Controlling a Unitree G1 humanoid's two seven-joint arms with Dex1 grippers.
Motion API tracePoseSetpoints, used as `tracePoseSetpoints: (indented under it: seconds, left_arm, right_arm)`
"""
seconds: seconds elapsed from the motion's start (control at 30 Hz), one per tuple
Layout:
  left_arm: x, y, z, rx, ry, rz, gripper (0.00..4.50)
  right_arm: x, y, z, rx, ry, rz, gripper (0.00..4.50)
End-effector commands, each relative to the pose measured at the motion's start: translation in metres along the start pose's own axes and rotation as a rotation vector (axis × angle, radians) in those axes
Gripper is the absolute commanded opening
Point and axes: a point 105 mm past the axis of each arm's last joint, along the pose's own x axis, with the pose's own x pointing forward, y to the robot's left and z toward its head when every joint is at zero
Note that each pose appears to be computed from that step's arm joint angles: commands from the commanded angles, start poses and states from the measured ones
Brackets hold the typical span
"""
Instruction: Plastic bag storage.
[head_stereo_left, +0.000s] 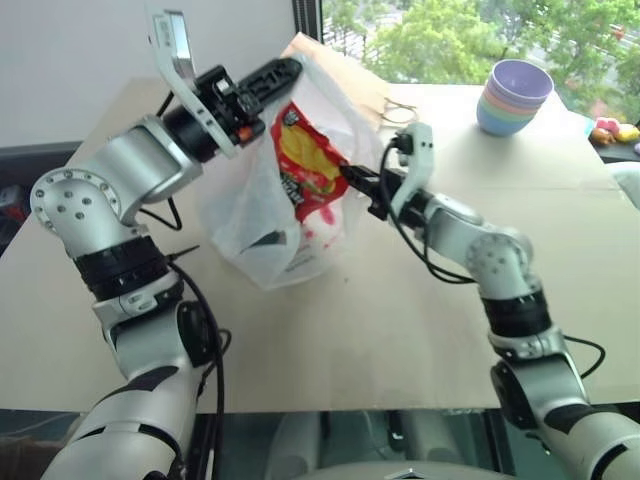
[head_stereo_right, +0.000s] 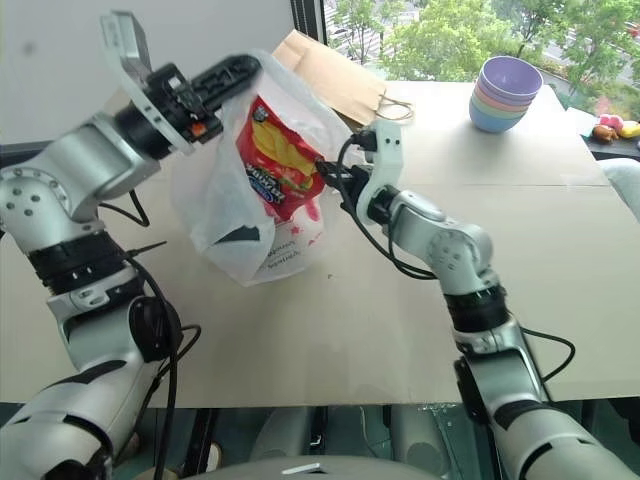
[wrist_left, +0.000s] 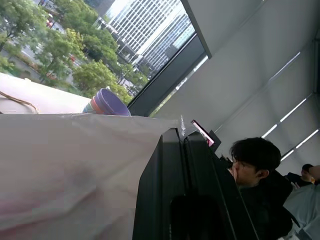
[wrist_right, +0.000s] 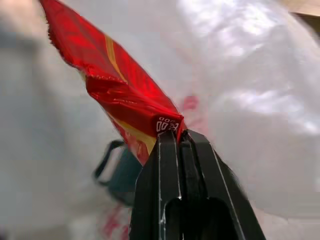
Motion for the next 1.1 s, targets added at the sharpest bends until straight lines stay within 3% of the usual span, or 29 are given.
tracePoseSetpoints:
  seconds: [0.03,0.1,0.2,0.23,0.3,0.37,0.4,0.53,0.63,0.77,1.0,1.1]
  left_arm:
    - [-0.006,-0.016,0.001,0.083,0.007,-0.045,0.0]
    - [-0.008,-0.017,-0.006,0.105,0.038,-0.048,0.0]
    - [-0.008,-0.013,-0.02,0.125,0.069,-0.029,0.0]
    - [-0.008,-0.009,-0.023,0.14,0.073,-0.01,0.0]
    - [-0.008,-0.005,-0.028,0.162,0.078,0.013,0.0]
    - [-0.009,0.0,-0.03,0.178,0.071,0.038,0.0]
    - [-0.01,0.003,-0.03,0.187,0.07,0.049,0.0]
    - [-0.011,0.015,-0.029,0.219,0.053,0.088,0.0]
    - [-0.011,0.025,-0.033,0.238,0.062,0.097,0.0]
    - [-0.005,0.033,-0.031,0.247,0.06,0.076,0.0]
    - [0.051,0.026,-0.029,0.256,0.109,-0.108,0.0]
    - [0.075,0.018,-0.029,0.267,0.136,-0.195,0.0]
  right_arm:
    - [0.016,-0.025,0.0,-0.055,-0.009,-0.119,0.06]
    - [0.024,-0.029,-0.001,-0.08,-0.004,-0.144,0.06]
    - [0.045,0.007,-0.014,-0.135,0.033,0.024,0.06]
    - [0.048,0.017,-0.021,-0.188,0.055,0.071,0.29]
    - [0.05,0.022,-0.029,-0.232,0.073,0.107,0.93]
    - [0.046,0.016,-0.028,-0.233,0.063,0.099,1.83]
    - [0.041,0.011,-0.025,-0.274,0.051,0.08,2.49]
    - [-0.008,-0.008,-0.004,-0.542,0.0,0.013,4.23]
    - [-0.044,-0.016,0.001,-0.6,0.016,-0.009,4.23]
    - [-0.067,-0.023,0.001,-0.64,0.032,-0.044,4.38]
    - [-0.05,0.02,-0.068,-0.518,0.174,0.229,4.38]
    - [-0.036,0.042,-0.067,-0.449,0.137,0.366,4.38]
